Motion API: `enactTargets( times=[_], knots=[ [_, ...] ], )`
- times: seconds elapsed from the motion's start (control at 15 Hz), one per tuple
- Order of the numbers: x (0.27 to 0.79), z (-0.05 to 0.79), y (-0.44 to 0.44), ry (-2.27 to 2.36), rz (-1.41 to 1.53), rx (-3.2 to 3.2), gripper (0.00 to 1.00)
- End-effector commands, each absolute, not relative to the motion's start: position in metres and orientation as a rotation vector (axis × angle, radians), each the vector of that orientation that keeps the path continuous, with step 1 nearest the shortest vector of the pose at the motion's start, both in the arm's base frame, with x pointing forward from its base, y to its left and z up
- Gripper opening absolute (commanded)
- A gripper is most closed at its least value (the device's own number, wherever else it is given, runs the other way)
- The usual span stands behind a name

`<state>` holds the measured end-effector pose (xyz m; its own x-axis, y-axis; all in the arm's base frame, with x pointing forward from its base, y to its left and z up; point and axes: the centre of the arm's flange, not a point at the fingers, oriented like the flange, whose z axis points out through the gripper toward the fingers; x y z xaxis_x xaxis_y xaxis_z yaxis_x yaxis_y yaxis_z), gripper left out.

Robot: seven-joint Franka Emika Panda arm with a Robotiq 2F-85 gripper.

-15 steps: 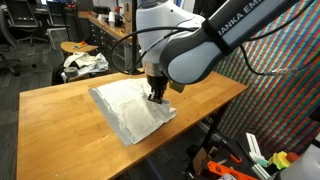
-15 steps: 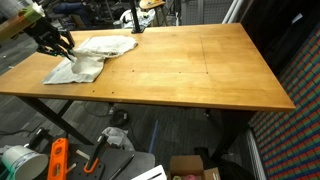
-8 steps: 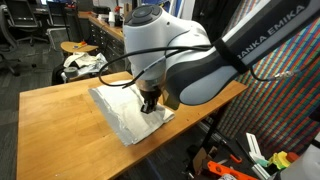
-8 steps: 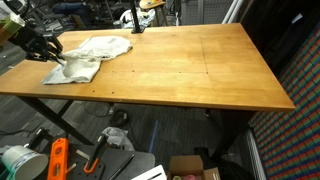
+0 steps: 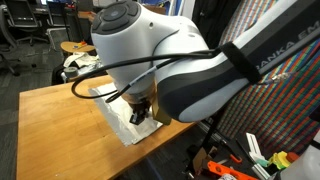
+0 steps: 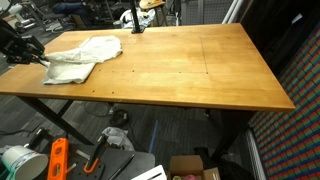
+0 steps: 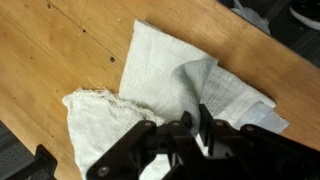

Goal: Fold the white towel from right to left

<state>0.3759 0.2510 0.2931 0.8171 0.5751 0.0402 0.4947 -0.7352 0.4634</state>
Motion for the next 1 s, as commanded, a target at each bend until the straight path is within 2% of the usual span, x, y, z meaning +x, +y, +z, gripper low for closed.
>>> enactTargets(
  times=[0.0, 0.6, 0.67, 0.73, 0.8, 0.93],
  knots=[
    [0.377, 0.304, 0.283, 0.754, 0.275, 2.554, 0.02],
    [0.405, 0.299, 0.322, 0.645, 0.330, 2.586, 0.03],
    [0.409, 0.297, 0.323, 0.635, 0.325, 2.583, 0.08],
    [0.412, 0.295, 0.323, 0.634, 0.316, 2.582, 0.34],
    [0.416, 0.293, 0.320, 0.638, 0.304, 2.563, 0.35],
    [0.418, 0.293, 0.312, 0.662, 0.252, 2.536, 0.48]
  ],
)
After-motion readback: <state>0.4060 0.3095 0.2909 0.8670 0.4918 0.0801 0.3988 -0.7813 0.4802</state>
